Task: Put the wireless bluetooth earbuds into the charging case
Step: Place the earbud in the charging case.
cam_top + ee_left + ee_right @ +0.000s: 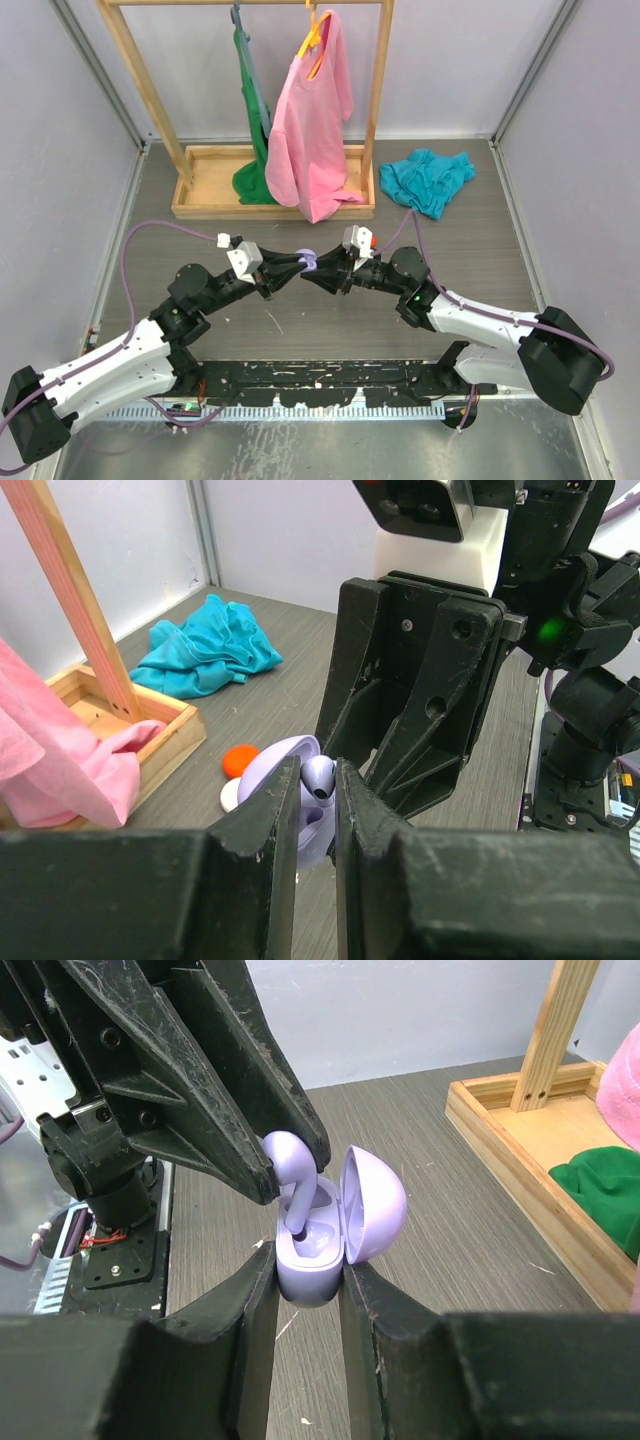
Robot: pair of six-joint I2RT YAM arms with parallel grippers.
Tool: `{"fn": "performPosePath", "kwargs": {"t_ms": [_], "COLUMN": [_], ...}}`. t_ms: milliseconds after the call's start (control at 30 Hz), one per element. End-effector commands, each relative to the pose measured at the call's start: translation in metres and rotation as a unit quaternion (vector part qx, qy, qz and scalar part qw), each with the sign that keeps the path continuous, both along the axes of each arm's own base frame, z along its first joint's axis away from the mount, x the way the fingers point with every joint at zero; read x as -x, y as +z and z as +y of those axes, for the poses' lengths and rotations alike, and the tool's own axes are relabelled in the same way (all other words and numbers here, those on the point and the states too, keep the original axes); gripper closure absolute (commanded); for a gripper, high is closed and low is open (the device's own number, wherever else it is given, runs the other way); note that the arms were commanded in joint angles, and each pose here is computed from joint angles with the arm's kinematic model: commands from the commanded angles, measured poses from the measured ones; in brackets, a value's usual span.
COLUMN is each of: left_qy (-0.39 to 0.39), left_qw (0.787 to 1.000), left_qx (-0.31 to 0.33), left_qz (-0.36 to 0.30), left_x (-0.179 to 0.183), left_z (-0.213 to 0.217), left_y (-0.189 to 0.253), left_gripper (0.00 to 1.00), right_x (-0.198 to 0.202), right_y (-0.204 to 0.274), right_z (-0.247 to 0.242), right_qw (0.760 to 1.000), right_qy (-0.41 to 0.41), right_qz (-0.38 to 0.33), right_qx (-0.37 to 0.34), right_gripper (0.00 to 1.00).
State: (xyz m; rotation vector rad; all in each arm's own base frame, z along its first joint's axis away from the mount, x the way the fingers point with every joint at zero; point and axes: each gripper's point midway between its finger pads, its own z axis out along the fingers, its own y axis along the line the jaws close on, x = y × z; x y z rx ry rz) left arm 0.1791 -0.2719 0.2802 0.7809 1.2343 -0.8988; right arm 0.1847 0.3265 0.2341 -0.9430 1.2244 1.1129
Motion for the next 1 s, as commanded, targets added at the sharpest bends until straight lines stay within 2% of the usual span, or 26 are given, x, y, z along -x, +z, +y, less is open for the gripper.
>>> {"fn": "performPosePath", "kwargs": {"t_ms": [0,567,967], "left_qy": [-0.002,0.013,0.003], "left_qw": [1.000,1.000,0.999], "left_qx": [-0.004,-0.023,0.008], "left_qz": [-0.012,0.017,0.031], "left_x": [0.000,-0.006,0.000], "left_z": [-0.001,-0.002,-0.002], "left_y": [0.001,-0.018,0.001], "left_gripper": [0.83,0.76,0.58], "right_x": [0.001,-0.001,-0.004], "right_y": [0.033,0.027,0.022], "right_z": [-0.003,-0.003,-0.003], "right_qw": [0.998,0.998,0.998], "right_qy": [-0.005,-0.011,-0.016], "right_qz": [-0.048,-0.045,-0.041], "right_qx": [-0.041,-0.037,-0.035], "right_gripper": [0.99,0.99,0.99]}}
